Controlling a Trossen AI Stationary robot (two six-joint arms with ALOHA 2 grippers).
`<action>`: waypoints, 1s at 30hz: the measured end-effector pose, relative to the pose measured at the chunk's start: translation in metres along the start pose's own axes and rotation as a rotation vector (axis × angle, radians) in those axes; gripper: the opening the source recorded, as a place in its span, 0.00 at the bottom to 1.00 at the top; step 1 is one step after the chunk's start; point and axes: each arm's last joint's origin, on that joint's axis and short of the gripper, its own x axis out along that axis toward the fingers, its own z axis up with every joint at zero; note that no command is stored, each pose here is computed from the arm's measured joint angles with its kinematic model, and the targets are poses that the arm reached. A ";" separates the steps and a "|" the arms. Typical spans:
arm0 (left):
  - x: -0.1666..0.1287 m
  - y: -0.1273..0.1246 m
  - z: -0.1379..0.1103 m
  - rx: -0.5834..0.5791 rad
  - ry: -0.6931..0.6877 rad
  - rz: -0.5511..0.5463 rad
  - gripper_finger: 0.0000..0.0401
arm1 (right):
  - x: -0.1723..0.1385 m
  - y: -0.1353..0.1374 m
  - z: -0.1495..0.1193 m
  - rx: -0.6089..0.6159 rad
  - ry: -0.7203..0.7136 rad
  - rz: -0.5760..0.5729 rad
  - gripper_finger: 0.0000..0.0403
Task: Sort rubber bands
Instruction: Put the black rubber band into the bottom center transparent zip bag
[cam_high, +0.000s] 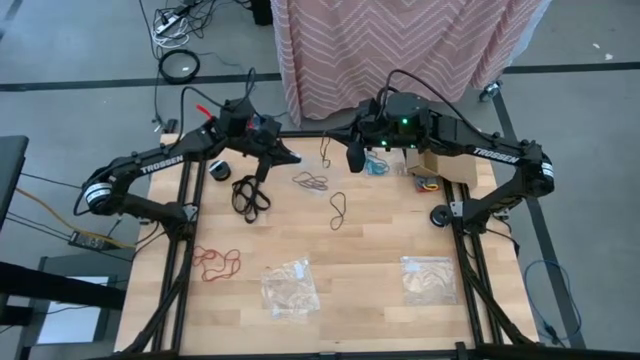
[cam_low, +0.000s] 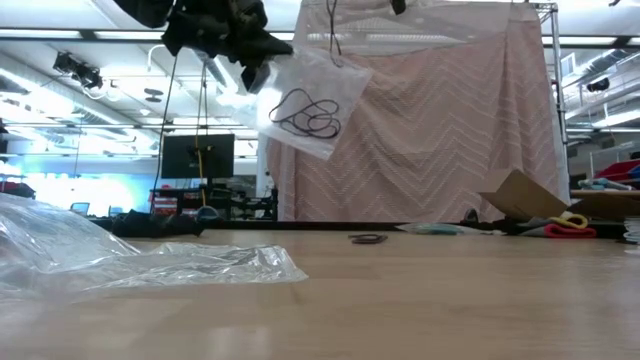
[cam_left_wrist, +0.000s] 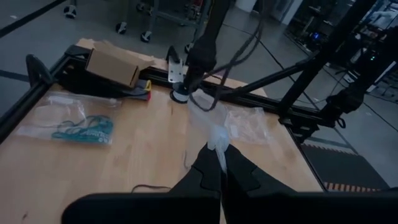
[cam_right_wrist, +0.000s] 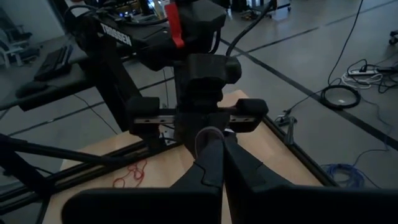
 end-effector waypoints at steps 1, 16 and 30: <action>0.001 -0.001 0.000 0.002 0.000 0.000 0.00 | 0.000 0.000 0.000 0.000 0.000 0.000 0.00; 0.003 -0.006 0.014 0.034 -0.117 -0.010 0.00 | -0.001 -0.002 -0.012 0.019 0.123 -0.022 0.00; 0.003 -0.008 0.018 0.033 -0.151 -0.033 0.00 | 0.003 -0.005 -0.033 0.063 0.266 0.014 0.00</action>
